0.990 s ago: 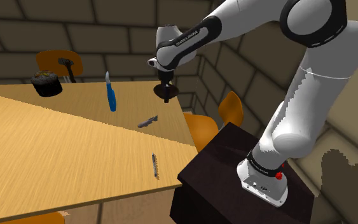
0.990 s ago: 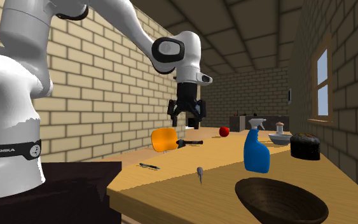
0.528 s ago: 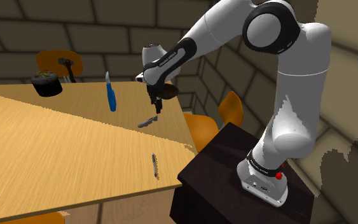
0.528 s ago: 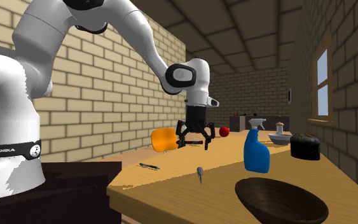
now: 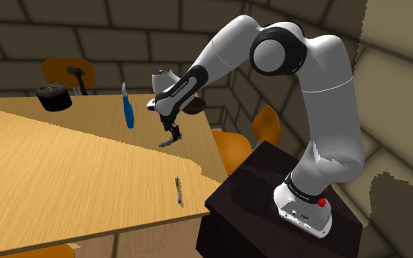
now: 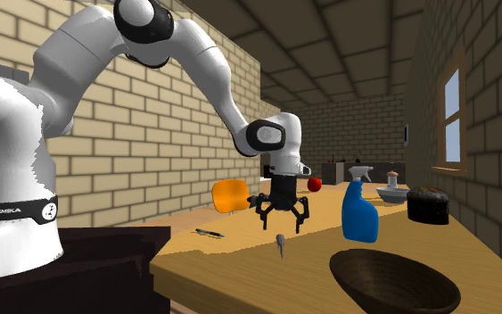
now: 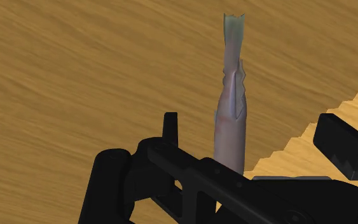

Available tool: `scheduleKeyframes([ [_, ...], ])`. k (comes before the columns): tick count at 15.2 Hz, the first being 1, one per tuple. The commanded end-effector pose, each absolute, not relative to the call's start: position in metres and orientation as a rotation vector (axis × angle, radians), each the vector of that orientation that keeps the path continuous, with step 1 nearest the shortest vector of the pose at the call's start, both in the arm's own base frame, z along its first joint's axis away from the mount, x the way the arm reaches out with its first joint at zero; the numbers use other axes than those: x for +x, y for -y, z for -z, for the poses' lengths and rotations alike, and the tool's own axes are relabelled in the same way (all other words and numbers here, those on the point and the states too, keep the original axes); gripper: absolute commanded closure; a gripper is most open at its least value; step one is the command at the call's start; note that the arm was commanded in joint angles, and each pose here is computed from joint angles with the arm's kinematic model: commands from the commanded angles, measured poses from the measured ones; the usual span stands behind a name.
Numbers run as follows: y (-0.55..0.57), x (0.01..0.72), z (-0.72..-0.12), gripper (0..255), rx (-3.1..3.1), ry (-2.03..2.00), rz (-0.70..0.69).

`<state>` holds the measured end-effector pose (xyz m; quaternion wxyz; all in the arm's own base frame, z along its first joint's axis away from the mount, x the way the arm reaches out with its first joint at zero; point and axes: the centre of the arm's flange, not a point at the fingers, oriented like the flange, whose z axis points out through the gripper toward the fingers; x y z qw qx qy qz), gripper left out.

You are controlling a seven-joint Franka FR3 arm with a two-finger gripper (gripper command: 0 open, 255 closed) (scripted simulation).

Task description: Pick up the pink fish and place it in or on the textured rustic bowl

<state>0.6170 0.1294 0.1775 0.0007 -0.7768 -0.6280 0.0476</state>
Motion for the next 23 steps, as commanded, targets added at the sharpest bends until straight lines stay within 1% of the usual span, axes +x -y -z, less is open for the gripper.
scheduleKeyframes([
  [1,-0.13,0.618,-0.166,0,-2.434,1.98,-0.15],
  [5,-0.129,0.616,-0.142,0,-2.434,1.98,-0.15],
  [13,-0.129,0.616,-0.142,0,-2.434,1.98,-0.15],
  [14,-0.129,0.616,-0.142,255,-2.434,1.98,-0.15],
  [23,-0.129,0.616,-0.142,255,-2.434,1.98,-0.15],
])
